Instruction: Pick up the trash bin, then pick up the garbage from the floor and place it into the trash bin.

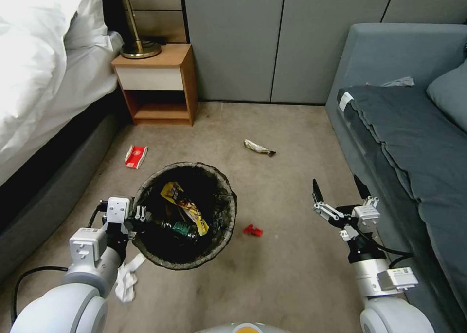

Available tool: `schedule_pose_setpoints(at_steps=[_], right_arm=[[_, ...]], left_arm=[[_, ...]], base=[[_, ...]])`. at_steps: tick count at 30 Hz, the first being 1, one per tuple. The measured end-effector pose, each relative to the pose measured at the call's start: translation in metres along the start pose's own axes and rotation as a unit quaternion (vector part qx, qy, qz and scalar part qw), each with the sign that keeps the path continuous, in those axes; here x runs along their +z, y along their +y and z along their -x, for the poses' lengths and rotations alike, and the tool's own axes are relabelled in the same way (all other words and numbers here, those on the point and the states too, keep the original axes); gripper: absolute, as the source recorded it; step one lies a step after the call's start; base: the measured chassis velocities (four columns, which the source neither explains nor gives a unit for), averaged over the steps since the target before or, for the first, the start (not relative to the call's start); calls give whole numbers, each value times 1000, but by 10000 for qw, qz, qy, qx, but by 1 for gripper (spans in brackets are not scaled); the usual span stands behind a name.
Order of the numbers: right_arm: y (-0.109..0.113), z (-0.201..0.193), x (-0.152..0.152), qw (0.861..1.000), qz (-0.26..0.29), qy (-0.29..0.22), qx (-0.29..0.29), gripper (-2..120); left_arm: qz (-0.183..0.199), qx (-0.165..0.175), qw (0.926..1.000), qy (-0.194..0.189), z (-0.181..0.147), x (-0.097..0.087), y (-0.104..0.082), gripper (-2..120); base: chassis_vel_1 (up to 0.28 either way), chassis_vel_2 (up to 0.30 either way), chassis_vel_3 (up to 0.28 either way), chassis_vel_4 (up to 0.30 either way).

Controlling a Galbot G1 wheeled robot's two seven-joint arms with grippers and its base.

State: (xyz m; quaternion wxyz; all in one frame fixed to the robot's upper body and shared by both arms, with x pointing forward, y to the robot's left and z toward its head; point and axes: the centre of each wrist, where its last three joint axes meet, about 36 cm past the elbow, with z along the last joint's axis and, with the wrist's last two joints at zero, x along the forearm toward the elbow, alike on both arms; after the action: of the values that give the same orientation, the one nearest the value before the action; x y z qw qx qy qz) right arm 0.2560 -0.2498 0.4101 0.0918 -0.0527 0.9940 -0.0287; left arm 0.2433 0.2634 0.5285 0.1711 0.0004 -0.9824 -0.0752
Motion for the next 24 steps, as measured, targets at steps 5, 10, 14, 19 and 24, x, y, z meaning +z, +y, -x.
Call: schedule_pose_setpoints(at_steps=[5,10,14,19,24], right_arm=[[2,1,0,10000,3,52,-25,100],[2,2,2,9999,9,106,-49,100],[4,4,5,9997,27,224,-101,100],[6,11,12,9989,89,433,-183,100],[4,26,30,9905,398,1123,-683,100]], left_arm=[[-3,9,10000,-2,0,0,0,1],[-9,18,10000,-3,0,0,0,1],[-16,29,10000,-16,0,-1,-1,1],[-25,35,10000,-17,1,-1,-1,1],[-24,40,10000,-14,0,-1,0,1]], base=[[-139,152,150,-164],[-21,34,0,-10],[10,-9,-13,7],[0,0,0,0],[0,0,0,0]])
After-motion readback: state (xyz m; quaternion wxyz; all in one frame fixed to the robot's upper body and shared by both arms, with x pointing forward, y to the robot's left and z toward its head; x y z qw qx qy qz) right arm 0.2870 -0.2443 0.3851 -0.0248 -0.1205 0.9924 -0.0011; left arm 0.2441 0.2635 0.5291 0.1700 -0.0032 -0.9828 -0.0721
